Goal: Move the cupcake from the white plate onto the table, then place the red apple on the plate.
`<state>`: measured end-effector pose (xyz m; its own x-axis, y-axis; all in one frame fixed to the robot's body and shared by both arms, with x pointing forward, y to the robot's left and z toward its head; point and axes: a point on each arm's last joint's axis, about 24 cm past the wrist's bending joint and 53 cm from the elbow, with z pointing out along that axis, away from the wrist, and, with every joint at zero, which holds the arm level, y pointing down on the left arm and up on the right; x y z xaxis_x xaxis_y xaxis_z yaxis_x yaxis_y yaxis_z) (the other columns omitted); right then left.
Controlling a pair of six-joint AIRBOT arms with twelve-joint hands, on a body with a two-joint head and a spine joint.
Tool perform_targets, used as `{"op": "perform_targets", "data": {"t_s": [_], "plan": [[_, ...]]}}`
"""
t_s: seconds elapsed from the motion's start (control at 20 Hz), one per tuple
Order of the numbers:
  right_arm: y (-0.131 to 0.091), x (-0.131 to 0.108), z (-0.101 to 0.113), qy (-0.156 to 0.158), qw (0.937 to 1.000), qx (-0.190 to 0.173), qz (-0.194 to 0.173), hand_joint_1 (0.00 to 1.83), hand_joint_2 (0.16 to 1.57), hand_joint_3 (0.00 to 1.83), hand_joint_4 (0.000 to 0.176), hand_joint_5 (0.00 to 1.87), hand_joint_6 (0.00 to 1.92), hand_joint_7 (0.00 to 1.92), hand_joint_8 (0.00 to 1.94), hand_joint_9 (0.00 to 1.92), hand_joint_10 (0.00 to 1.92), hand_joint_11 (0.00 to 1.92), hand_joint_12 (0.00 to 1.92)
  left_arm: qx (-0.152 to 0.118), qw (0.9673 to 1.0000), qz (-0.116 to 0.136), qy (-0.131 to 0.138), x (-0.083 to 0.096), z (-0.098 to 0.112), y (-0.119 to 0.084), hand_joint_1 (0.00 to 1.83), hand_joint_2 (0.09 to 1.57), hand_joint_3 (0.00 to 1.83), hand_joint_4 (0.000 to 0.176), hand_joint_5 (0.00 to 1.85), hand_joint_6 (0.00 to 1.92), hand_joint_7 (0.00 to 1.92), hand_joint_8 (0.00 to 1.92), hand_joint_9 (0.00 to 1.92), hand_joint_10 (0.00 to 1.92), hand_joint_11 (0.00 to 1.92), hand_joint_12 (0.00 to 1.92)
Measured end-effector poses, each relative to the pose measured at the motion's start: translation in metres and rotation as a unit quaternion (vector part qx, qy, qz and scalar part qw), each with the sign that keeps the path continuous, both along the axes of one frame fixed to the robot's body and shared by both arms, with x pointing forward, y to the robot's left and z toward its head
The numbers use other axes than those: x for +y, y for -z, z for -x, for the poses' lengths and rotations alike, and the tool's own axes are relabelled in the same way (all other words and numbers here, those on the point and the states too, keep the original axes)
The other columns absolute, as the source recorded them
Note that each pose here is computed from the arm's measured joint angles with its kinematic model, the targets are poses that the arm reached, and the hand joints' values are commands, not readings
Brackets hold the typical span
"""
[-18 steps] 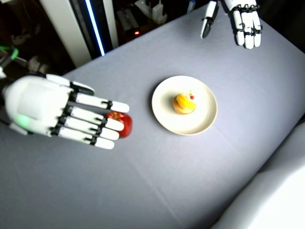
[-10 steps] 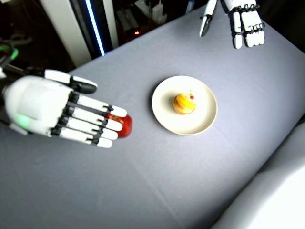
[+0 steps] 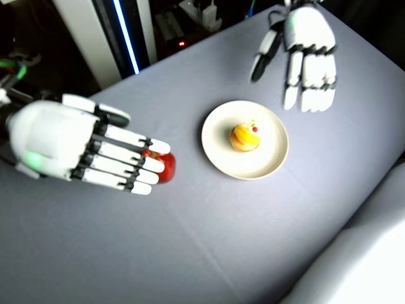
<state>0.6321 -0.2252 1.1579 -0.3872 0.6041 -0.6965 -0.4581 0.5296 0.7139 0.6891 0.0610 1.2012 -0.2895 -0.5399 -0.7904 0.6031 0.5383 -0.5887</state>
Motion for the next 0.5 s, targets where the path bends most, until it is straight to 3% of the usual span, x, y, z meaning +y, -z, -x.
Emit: {"op": "perform_targets", "data": {"t_s": [0.05, 0.1, 0.15, 0.2, 0.25, 0.35, 0.4, 0.45, 0.5], "plan": [[-0.001, 0.003, 0.000, -0.004, 1.0000, -0.003, -0.003, 0.56, 1.23, 0.01, 0.128, 0.07, 0.00, 0.12, 0.01, 0.15, 0.00, 0.11, 0.23, 0.012, 0.9999, -0.007, 0.000, -0.006, -0.006, 0.007, 0.79, 0.89, 0.00, 0.141, 0.29, 0.01, 0.22, 0.00, 0.25, 0.00, 0.00, 0.68], [-0.002, 0.006, 0.001, -0.008, 0.9999, -0.005, -0.006, 0.55, 1.24, 0.01, 0.135, 0.05, 0.00, 0.12, 0.00, 0.14, 0.00, 0.10, 0.23, 0.018, 0.9998, -0.012, -0.002, -0.008, -0.011, 0.010, 0.79, 0.89, 0.00, 0.134, 0.29, 0.00, 0.23, 0.00, 0.26, 0.00, 0.00, 0.70], [-0.001, 0.012, 0.002, -0.017, 0.9998, -0.008, -0.005, 0.54, 1.24, 0.01, 0.154, 0.03, 0.00, 0.12, 0.00, 0.11, 0.00, 0.07, 0.21, 0.020, 0.9996, -0.018, -0.001, -0.014, -0.016, 0.011, 0.77, 0.90, 0.00, 0.153, 0.28, 0.00, 0.23, 0.00, 0.25, 0.00, 0.00, 0.64], [0.000, 0.014, 0.003, -0.020, 0.9998, -0.008, -0.005, 0.51, 1.26, 0.01, 0.160, 0.01, 0.00, 0.10, 0.00, 0.09, 0.00, 0.06, 0.20, 0.022, 0.9996, -0.020, 0.001, -0.019, -0.018, 0.012, 0.75, 0.90, 0.00, 0.171, 0.28, 0.00, 0.27, 0.01, 0.27, 0.00, 0.00, 0.59], [0.000, 0.016, 0.003, -0.022, 0.9997, -0.007, -0.005, 0.49, 1.27, 0.01, 0.147, 0.01, 0.00, 0.07, 0.00, 0.08, 0.00, 0.06, 0.20, 0.024, 0.9995, -0.020, 0.004, -0.025, -0.019, 0.013, 0.72, 0.90, 0.00, 0.175, 0.27, 0.00, 0.30, 0.01, 0.29, 0.01, 0.00, 0.60], [0.000, 0.014, 0.001, -0.020, 0.9997, -0.009, -0.006, 0.50, 1.28, 0.00, 0.138, 0.00, 0.00, 0.03, 0.00, 0.07, 0.00, 0.07, 0.18, 0.022, 0.9991, -0.031, 0.019, -0.044, -0.019, 0.015, 0.63, 0.88, 0.00, 0.176, 0.29, 0.00, 0.35, 0.00, 0.35, 0.00, 0.01, 0.78], [0.001, 0.013, 0.000, -0.018, 0.9998, -0.008, -0.005, 0.52, 1.28, 0.00, 0.141, 0.00, 0.00, 0.02, 0.00, 0.06, 0.00, 0.07, 0.17, 0.022, 0.9989, -0.035, 0.023, -0.050, -0.020, 0.016, 0.58, 0.88, 0.00, 0.176, 0.31, 0.00, 0.39, 0.00, 0.41, 0.00, 0.06, 0.87], [0.000, 0.012, 0.000, -0.017, 0.9998, -0.008, -0.006, 0.52, 1.28, 0.00, 0.142, 0.00, 0.00, 0.04, 0.00, 0.08, 0.00, 0.10, 0.15, 0.023, 0.9986, -0.039, 0.027, -0.060, -0.023, 0.018, 0.61, 0.88, 0.00, 0.163, 0.36, 0.00, 0.46, 0.00, 0.50, 0.01, 0.13, 0.92], [0.000, 0.012, 0.000, -0.016, 0.9998, -0.008, -0.006, 0.50, 1.28, 0.00, 0.144, 0.00, 0.00, 0.06, 0.00, 0.11, 0.01, 0.13, 0.15, 0.027, 0.9984, -0.042, 0.028, -0.067, -0.027, 0.019, 0.66, 0.89, 0.00, 0.135, 0.40, 0.00, 0.55, 0.01, 0.60, 0.02, 0.21, 0.98]]}}
